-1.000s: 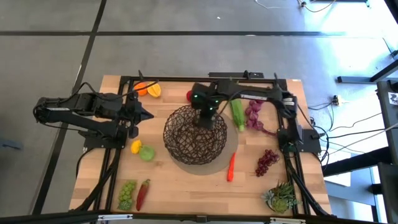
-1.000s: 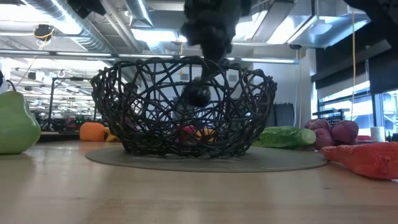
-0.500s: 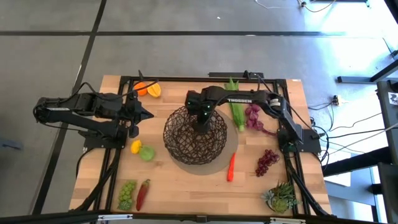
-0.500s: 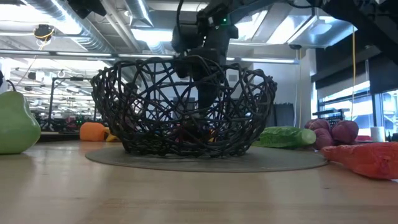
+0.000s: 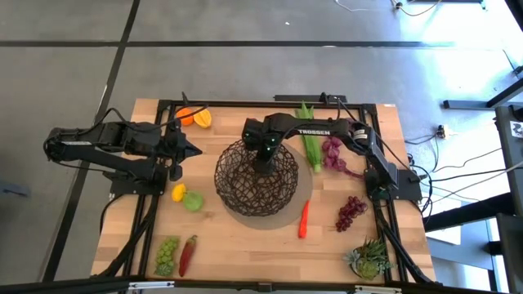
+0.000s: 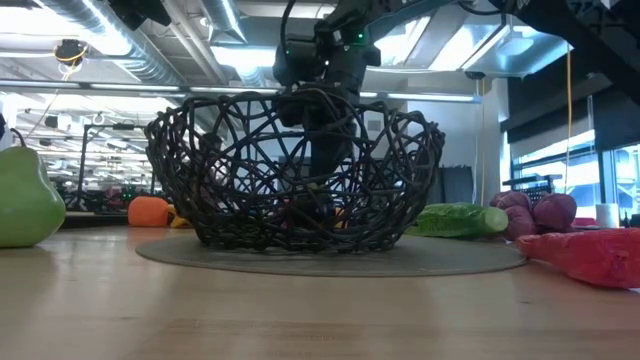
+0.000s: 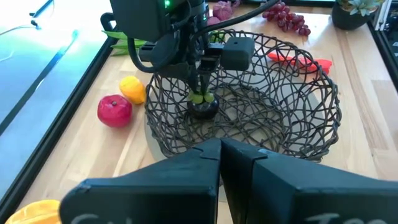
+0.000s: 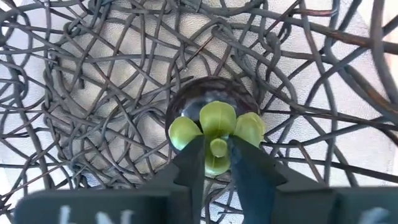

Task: Build produce basket
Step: Put the mangosteen into the wire basket, then put the pear into the wire basket

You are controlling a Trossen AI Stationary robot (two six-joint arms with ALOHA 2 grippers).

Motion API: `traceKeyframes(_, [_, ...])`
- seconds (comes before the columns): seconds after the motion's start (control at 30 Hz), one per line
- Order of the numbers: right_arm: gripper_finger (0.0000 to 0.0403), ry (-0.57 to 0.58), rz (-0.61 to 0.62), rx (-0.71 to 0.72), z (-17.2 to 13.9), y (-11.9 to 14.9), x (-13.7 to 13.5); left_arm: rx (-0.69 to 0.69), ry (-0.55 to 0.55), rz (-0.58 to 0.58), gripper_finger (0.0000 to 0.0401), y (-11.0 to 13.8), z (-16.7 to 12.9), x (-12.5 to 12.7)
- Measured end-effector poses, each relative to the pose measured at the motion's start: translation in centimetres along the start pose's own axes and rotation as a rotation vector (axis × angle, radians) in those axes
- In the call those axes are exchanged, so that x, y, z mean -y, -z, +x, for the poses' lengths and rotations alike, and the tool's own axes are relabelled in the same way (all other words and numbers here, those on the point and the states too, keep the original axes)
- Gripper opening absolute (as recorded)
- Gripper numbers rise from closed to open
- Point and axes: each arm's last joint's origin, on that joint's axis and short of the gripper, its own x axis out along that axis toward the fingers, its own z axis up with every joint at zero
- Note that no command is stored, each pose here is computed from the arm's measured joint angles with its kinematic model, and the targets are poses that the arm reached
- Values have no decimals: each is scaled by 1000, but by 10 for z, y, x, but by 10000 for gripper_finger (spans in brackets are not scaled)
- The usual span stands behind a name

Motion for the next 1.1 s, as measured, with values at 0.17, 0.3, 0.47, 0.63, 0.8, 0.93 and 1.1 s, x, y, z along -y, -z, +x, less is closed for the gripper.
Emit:
traceKeyframes(0.17, [121,10,-1,1,0,0,0,-1,0,0,0,0,0,0])
traceKeyframes(0.3, [132,8,-2,14,-5,-3,-1,-4,-1,1,0,0,0,0])
traceKeyframes(0.47, [133,6,0,45,-21,-9,-4,-8,2,1,0,1,0,0])
traceKeyframes(0.63, [133,6,11,53,-37,-12,-7,-9,8,1,0,1,0,0])
traceKeyframes(0.8, [133,6,5,72,-58,-16,-11,-9,15,-2,0,1,0,0])
traceKeyframes(0.93, [133,8,-34,130,-83,-22,-15,-10,71,-26,0,0,0,2])
traceKeyframes(1.1, [133,14,-69,203,-112,-27,-20,-6,99,-88,0,0,0,3])
